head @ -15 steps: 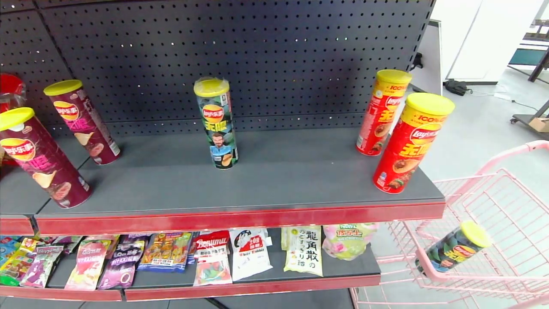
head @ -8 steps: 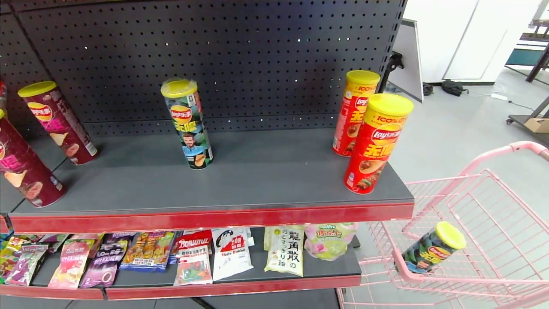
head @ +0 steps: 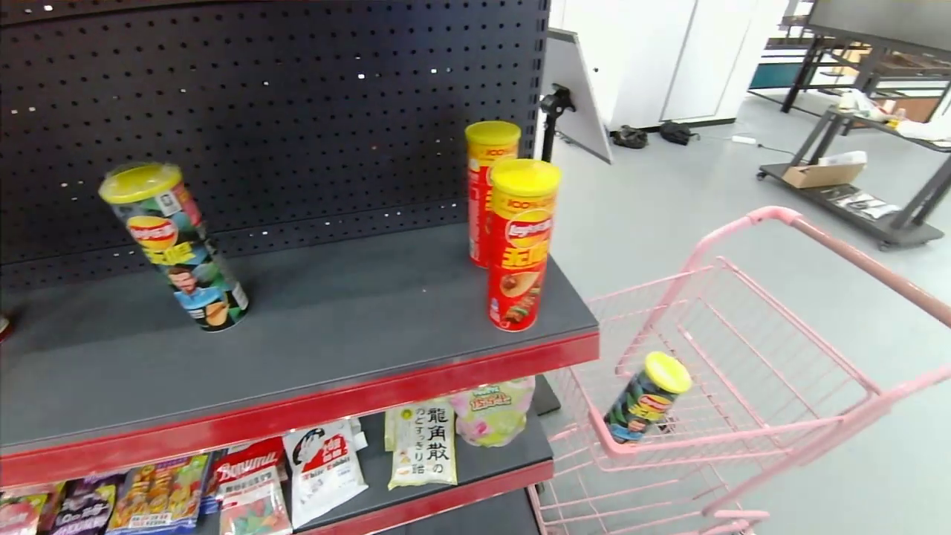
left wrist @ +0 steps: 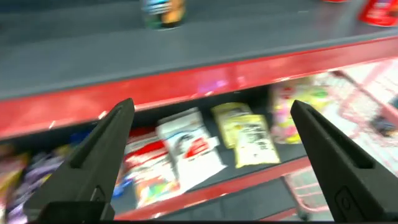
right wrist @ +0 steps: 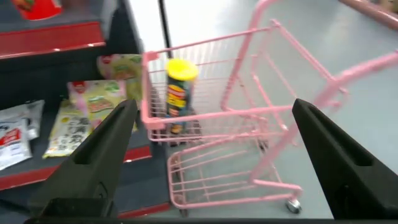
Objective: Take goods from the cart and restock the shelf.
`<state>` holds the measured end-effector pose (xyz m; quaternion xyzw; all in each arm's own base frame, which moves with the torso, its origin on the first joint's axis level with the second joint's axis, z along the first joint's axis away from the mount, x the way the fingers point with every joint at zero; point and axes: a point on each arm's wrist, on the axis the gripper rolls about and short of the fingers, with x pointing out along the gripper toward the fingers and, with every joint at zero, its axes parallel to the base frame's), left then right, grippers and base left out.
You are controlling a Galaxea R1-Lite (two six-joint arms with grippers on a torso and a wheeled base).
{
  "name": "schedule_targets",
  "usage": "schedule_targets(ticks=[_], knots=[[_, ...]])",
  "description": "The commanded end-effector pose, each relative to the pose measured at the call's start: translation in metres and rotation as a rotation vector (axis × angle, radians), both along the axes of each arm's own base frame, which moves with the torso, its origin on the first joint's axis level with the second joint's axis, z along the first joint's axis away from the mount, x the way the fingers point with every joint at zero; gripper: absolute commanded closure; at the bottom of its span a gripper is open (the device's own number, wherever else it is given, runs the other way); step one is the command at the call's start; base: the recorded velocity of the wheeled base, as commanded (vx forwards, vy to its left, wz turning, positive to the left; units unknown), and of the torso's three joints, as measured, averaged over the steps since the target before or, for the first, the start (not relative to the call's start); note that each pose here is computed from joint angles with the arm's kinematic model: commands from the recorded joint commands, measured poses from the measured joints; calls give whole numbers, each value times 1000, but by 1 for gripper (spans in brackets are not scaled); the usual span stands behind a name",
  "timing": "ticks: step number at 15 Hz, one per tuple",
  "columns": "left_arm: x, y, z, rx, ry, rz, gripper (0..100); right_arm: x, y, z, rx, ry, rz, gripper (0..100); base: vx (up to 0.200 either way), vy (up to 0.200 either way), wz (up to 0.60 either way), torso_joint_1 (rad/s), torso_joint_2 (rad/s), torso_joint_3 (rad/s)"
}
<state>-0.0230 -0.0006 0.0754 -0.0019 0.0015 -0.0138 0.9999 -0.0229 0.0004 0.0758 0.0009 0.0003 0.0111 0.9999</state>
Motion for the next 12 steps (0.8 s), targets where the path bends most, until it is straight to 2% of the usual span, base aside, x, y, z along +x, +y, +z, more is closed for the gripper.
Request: schedule_targets(ticks=[1, 3, 9, 12], knots=[[0, 0, 0, -1, 0, 0, 0, 0, 0, 0, 0, -1, 1, 0, 0, 0, -600, 7, 7, 2], [0, 0, 0, -1, 2, 0, 0, 0, 0, 0, 0, -1, 1, 0, 0, 0, -600, 10, 0, 0], [0, 0, 0, -1, 2, 0, 0, 0, 0, 0, 1, -2, 2, 0, 0, 0, 0, 0, 0, 0], [0, 0, 0, -1, 2, 0, 0, 0, 0, 0, 0, -2, 2, 0, 0, 0, 0, -121, 295, 176]])
